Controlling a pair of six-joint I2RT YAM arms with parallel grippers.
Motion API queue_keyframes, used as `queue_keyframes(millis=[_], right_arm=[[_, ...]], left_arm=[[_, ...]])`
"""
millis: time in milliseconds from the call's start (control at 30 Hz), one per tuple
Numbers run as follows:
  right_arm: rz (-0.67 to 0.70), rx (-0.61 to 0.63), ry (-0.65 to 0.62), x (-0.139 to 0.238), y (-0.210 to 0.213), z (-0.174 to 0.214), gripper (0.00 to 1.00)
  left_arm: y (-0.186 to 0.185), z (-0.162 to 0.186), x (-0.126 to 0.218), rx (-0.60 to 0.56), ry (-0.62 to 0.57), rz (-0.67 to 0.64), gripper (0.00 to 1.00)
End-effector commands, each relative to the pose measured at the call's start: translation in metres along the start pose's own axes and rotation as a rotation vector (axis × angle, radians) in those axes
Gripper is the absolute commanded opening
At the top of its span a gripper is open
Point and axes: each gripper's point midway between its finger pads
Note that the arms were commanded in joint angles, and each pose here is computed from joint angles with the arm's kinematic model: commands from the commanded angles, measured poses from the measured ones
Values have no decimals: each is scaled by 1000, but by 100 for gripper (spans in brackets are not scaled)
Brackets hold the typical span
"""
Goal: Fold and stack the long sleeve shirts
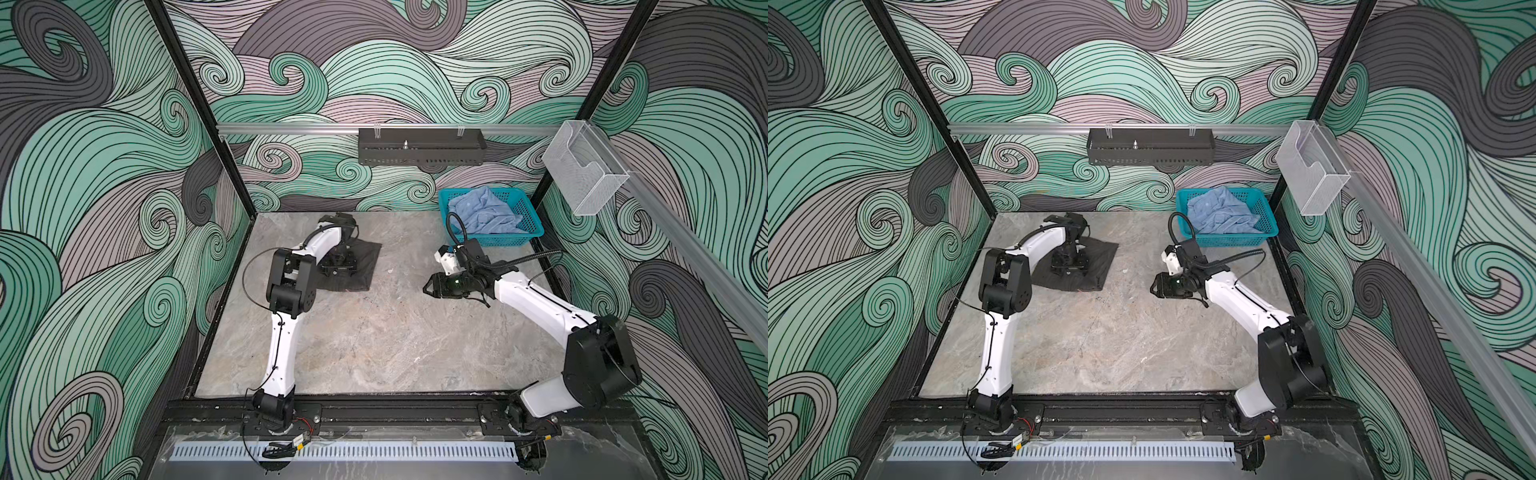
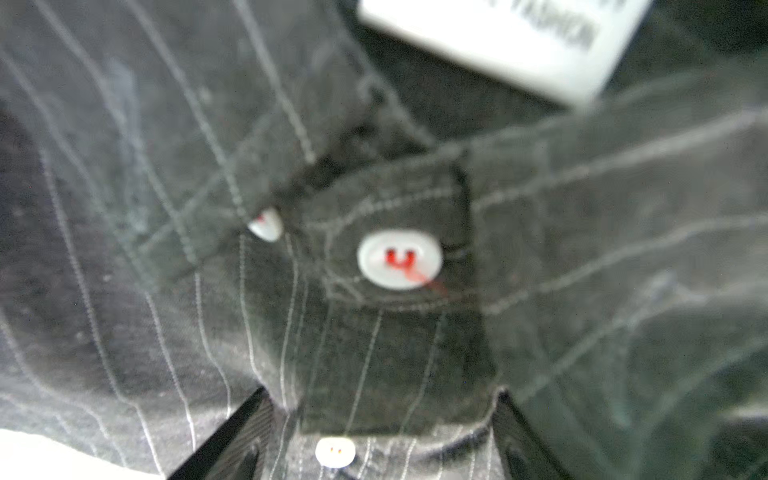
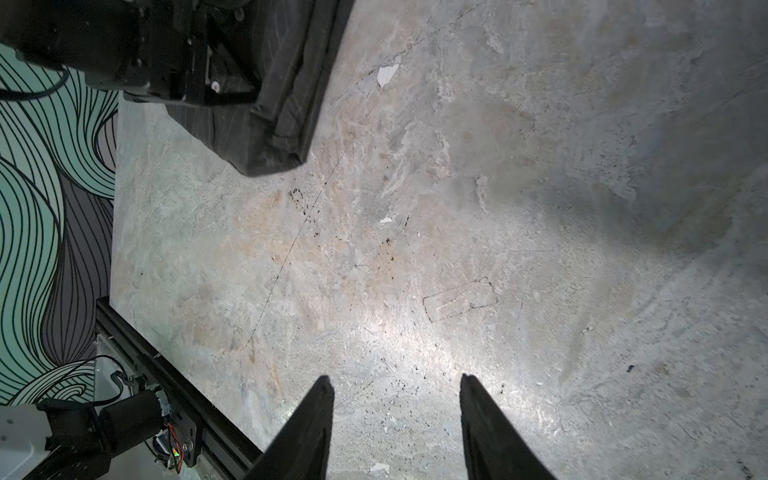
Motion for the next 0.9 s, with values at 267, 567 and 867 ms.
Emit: queue_keyframes(millis=[267,567,867], right_arm=[[-36,-7,-16,6,5,-6,50],[-37,5,-48,-2,0,-16,50],[139,207,-474,47,-28,-61,60]], left_arm=[[121,-55,-14,77,-34,-150,81],[180,-91,-12,96,-165,-182,84],[173,-76,103,240,-378,-109,87]])
Point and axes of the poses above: each gripper's point midway between its finger pads, its own x axis back along the fingers, its own y axis along the line the jaws close on, z = x × y, and after that the axes turned 10 degrees about -x, right-handed
